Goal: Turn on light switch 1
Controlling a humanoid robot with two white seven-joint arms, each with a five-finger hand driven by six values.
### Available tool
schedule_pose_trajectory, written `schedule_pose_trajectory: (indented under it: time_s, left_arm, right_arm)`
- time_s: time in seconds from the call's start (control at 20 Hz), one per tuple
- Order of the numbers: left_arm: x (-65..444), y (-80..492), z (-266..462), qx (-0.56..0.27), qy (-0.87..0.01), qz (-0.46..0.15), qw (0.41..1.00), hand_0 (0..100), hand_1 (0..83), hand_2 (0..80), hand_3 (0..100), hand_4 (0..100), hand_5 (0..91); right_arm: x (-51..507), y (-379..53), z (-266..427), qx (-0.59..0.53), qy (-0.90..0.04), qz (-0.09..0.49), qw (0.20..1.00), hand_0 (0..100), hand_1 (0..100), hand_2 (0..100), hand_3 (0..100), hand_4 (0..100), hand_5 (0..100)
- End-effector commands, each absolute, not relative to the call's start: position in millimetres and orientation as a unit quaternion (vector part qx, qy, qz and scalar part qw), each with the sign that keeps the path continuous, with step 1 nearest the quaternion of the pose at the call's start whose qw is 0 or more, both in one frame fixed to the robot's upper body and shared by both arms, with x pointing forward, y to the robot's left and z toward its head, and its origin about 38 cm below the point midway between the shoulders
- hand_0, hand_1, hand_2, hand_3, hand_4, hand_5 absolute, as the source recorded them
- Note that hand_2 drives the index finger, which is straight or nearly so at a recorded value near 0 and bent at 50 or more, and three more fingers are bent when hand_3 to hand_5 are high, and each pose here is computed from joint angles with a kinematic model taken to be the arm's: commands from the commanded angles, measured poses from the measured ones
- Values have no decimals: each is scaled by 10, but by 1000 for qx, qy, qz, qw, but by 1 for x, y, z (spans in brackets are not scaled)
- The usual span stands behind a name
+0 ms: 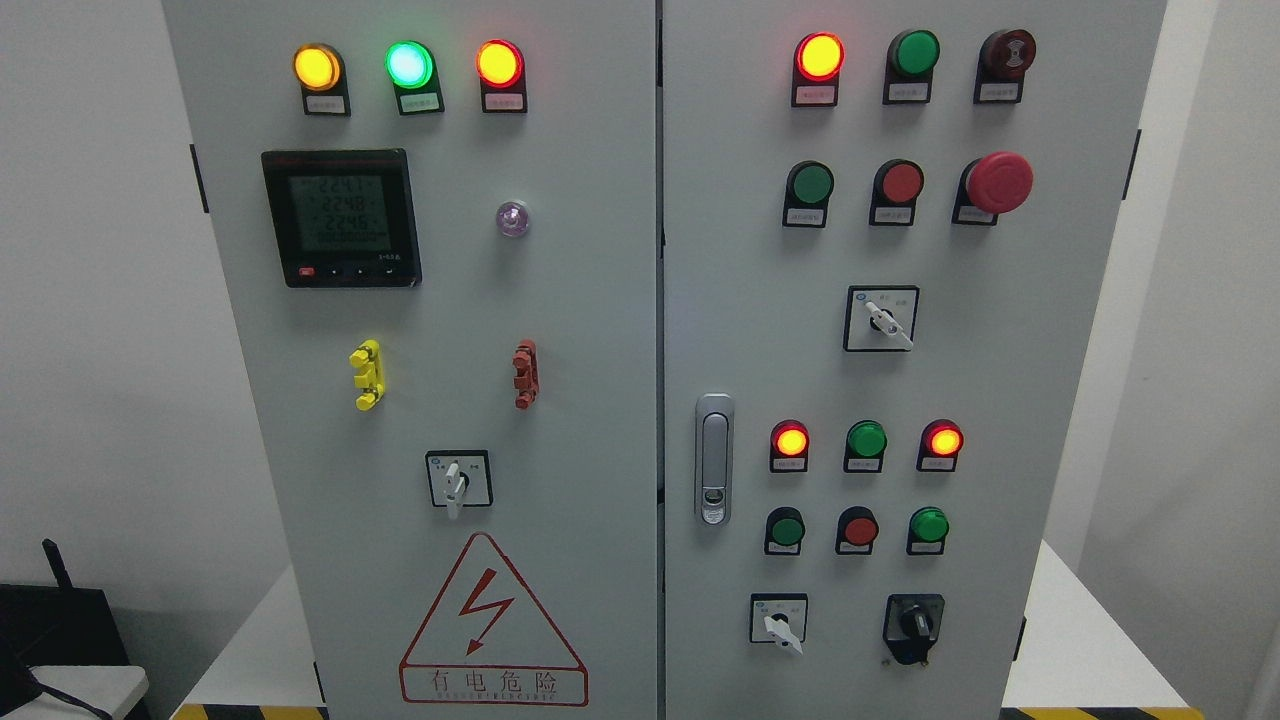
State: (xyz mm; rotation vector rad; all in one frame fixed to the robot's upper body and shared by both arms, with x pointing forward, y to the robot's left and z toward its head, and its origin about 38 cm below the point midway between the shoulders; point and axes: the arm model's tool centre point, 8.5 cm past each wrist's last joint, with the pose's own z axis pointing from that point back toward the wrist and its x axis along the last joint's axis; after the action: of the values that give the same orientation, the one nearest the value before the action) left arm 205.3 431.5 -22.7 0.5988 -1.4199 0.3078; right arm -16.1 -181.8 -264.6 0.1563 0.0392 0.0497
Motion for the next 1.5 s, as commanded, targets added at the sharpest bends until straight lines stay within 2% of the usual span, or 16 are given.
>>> schedule_pose_trajectory:
  time_s: [0.0, 0.15, 0.55, 0.9, 1.45]
  left_arm:
    - [255, 416, 46, 249, -729, 126, 625, 505, 8, 327, 554, 630, 424]
    - [274, 402, 66, 230, -762, 117, 594, 481, 40, 373, 592, 654, 520]
    - [311, 348, 103, 170, -810, 84, 555, 336, 142, 404, 606, 664, 548]
    - [339, 318, 138, 147, -839, 72, 518, 294, 164, 423, 607, 673, 568]
    - [366, 266, 163, 128, -845, 62, 516, 158, 291, 474, 665, 712, 623]
  right_arm:
    - [-16, -182, -265, 78, 20, 16, 997, 120, 389, 0, 0, 0, 0]
    - [-16, -182, -265, 78, 20, 16, 997, 120, 389, 0, 0, 0, 0]
    - [-16, -182, -265, 78, 20, 16, 997, 120, 389, 0, 0, 0, 0]
    - [-16, -182, -265, 78, 20, 16, 997, 120, 389, 0, 0, 0, 0]
    - [-16, -182, -265, 78, 20, 16, 997, 120, 389, 0, 0, 0, 0]
